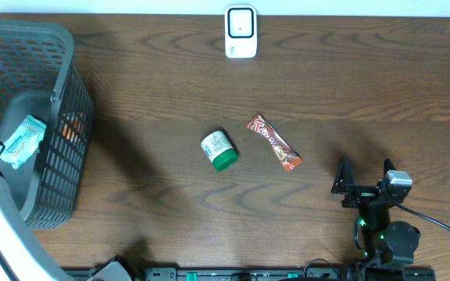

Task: Scan the item barcode
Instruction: 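Release the bar and move the left gripper back to the basket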

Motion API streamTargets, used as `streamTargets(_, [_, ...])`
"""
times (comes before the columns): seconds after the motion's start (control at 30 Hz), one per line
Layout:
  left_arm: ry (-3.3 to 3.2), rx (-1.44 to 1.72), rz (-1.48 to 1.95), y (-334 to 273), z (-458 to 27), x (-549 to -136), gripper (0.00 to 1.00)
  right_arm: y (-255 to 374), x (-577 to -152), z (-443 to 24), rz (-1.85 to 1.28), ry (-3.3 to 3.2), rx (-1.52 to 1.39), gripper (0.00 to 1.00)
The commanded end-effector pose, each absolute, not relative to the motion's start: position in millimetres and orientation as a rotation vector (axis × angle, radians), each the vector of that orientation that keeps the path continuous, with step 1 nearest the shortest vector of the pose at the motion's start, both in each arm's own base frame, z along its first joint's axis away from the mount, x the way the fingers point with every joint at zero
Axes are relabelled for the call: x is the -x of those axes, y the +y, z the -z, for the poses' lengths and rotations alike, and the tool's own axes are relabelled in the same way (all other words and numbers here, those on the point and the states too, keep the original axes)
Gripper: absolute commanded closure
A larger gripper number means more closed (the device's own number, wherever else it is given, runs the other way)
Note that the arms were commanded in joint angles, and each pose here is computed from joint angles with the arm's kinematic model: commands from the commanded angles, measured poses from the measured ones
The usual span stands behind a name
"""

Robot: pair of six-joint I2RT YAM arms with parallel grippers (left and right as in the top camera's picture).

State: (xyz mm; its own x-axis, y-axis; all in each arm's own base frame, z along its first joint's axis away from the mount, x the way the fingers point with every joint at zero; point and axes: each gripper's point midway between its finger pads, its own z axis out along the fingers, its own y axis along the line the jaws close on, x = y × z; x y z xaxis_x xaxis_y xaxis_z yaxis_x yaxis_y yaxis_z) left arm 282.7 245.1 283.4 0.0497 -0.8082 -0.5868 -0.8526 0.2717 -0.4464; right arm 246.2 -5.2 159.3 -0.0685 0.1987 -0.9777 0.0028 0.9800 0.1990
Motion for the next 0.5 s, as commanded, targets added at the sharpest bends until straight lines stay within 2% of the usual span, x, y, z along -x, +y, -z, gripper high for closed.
streamTargets(0.0, [1.823, 1.613, -0.032, 257.7, -240.7, -295.7, 0.02, -4.0, -246.1, -158.1, -0.157, 1.635, -0.143, 0.01])
streamTargets(0.2, [1.895, 1.812, -0.011, 269.9, -167.2, -309.9, 0.02, -4.0, -246.1, -158.1, -0.157, 1.635, -0.143, 0.01])
streamTargets(0.47, [1.898, 2.008, 0.005, 280.7, -92.3, -322.9, 0.02, -4.0, -246.1, -158.1, -0.156, 1.635, -0.143, 0.01])
